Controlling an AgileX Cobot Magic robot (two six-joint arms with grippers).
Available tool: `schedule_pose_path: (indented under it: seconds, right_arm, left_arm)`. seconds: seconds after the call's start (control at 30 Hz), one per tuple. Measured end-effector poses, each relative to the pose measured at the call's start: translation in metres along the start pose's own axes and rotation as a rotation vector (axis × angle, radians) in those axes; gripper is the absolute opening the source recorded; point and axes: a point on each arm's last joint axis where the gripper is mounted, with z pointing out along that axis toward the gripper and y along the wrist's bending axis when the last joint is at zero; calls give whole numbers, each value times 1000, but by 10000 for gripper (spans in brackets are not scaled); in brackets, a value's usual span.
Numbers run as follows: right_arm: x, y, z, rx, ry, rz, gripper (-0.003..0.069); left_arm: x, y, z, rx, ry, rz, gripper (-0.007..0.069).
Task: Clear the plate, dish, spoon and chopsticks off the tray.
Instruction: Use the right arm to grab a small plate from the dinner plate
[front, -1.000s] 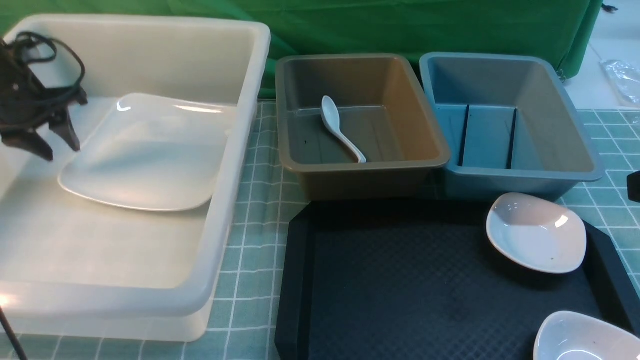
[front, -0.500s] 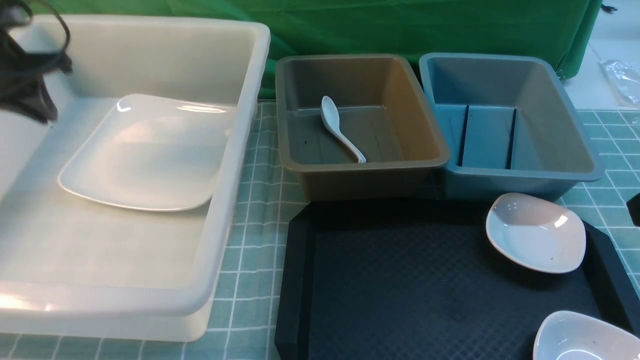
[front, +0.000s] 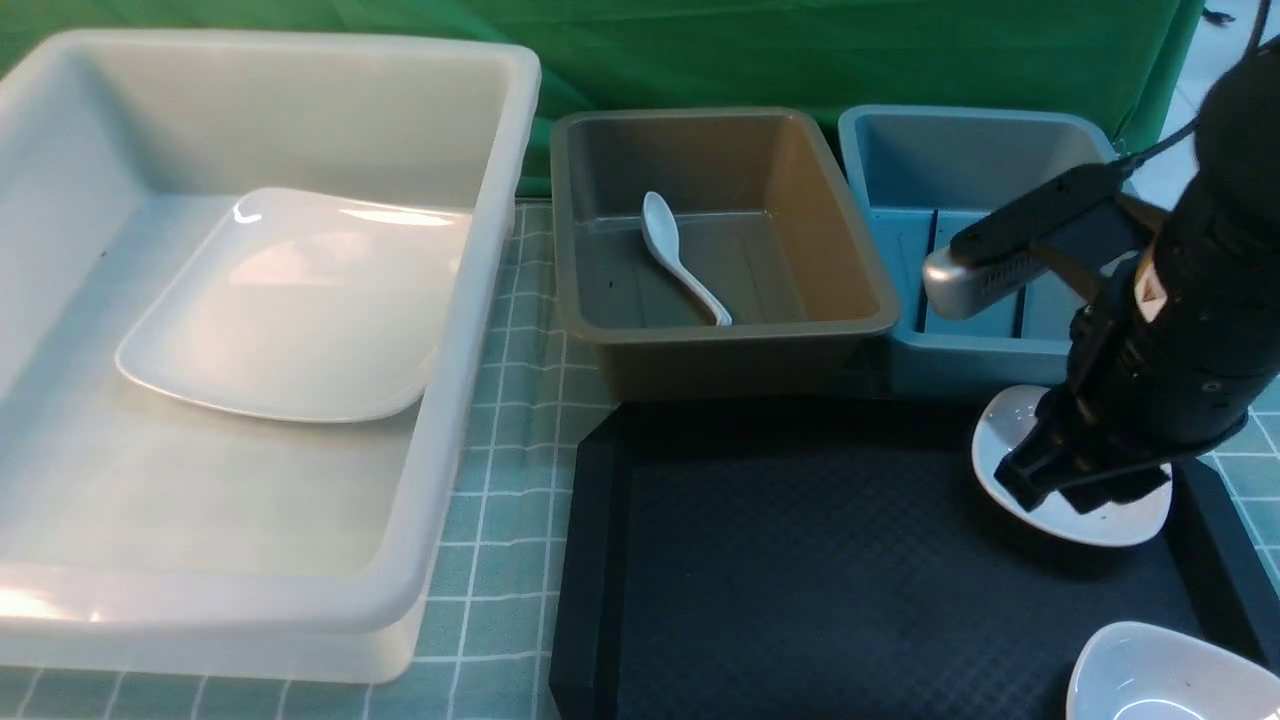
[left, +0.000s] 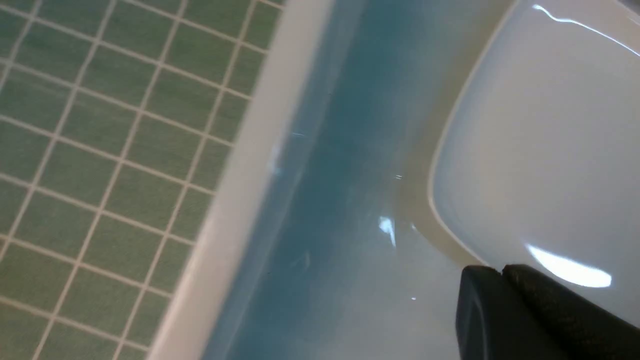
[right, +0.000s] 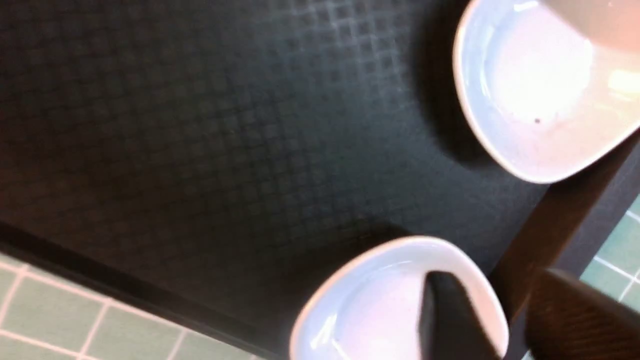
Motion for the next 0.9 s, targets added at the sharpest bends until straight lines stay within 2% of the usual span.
schedule_pose_path:
  seconds: [0.07,0.17,0.27,0.33,0.43,0.53,0.73,0.83,0.9]
  right_arm:
    - [5,1,11,3,41,13,363]
    - [18,0,32,1,119,60,447]
    - [34,-1,64,-32,156,128,511]
    - [37,1,71,-47,153,142,517]
    - [44,9,95,-106,131,181,533]
    - [41,15,105,-144,114,205,536]
    - [42,19,120,-149,203,222,536]
    - [45,20,124,-148,236,224,534]
    - [48,21,127,-148,252,221,496]
  left_arm:
    - [1,17,-1,-1,-11,-56,8]
    - [1,27,-2,27,-27,-52,9]
    - [-1,11,-3,143,-41,5,8]
    - [0,4,-3,174,-33,26,8]
    - [9,-44,-5,291,40,173,9]
    - [21,-86,-8,351,104,302,9]
    - [52,-155,-21,323,165,523,9]
    - [71,-174,-36,317,164,589,9]
    - [82,-179,-48,326,155,613,9]
